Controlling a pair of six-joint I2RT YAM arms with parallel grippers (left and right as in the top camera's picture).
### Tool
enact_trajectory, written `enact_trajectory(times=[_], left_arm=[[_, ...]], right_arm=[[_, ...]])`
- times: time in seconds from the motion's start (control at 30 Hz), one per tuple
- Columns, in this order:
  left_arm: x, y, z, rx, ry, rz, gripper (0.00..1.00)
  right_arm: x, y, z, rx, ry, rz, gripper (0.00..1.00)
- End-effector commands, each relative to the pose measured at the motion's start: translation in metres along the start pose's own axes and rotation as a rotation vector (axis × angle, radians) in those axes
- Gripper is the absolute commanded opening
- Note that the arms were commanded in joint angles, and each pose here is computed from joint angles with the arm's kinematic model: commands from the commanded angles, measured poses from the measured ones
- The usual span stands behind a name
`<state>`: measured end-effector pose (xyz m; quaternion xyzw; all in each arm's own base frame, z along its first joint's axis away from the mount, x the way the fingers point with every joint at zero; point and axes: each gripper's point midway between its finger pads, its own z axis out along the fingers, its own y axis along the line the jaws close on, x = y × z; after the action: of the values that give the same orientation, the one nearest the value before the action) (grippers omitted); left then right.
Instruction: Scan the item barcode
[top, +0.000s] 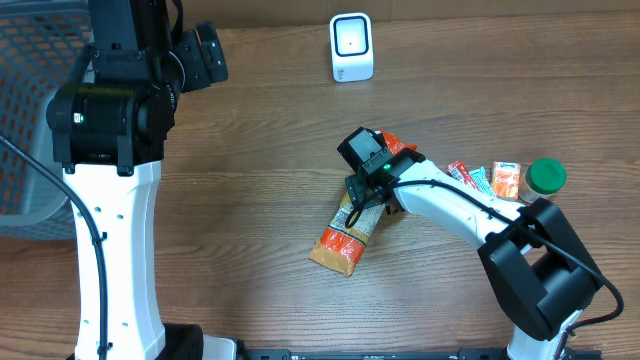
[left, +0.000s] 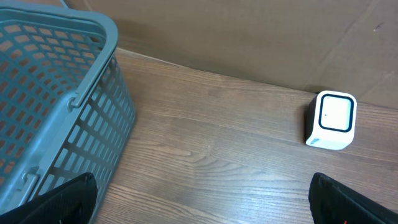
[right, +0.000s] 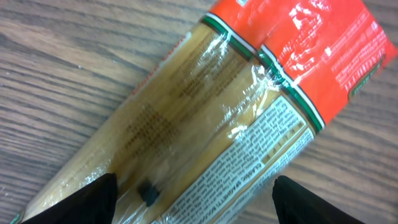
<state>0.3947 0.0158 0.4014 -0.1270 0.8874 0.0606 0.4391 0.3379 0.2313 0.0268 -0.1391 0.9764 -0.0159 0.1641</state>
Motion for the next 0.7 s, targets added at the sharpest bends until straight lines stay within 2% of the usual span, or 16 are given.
enact_trajectory(times=[0.0,0.07,0.1,0.2,0.23,0.3,0.37,0.67], left_arm=[[-0.004,0.004,-0.003,-0.010,-0.014,0.012,1.00],[-0.004,0.003,-0.003,-0.010,-0.014,0.012,1.00],[-0.004,0.004,-0.003,-0.010,-0.014,0.012,1.00],[-0.004,0.004,-0.003,-0.010,-0.014,0.012,1.00],[-0.004,0.003,-0.003,-0.010,-0.014,0.012,1.00],[-0.004,0.003,-0.003,-0.010,-0.014,0.012,1.00],[-0.004,0.004,-0.003,-0.010,-0.014,0.012,1.00],[-0.004,0.004,-0.003,-0.010,-0.014,0.012,1.00]], right_arm=[[-0.011,0.013,-0.016,-0.083,0.000,0.158,0.81],[-0.011,0.032,-0.022,-0.185,0.041,0.302,0.79],[-0.009,0.047,-0.025,-0.264,0.093,0.458,0.78],[-0.010,0.048,-0.025,-0.265,0.118,0.638,0.79],[-0.010,0.046,-0.025,-0.254,0.114,0.665,0.79],[-0.011,0.041,-0.023,-0.227,0.101,0.677,0.85],[-0.012,0.037,-0.022,-0.206,0.085,0.694,1.00],[-0.020,0.012,-0.014,-0.077,-0.010,0.790,1.00]])
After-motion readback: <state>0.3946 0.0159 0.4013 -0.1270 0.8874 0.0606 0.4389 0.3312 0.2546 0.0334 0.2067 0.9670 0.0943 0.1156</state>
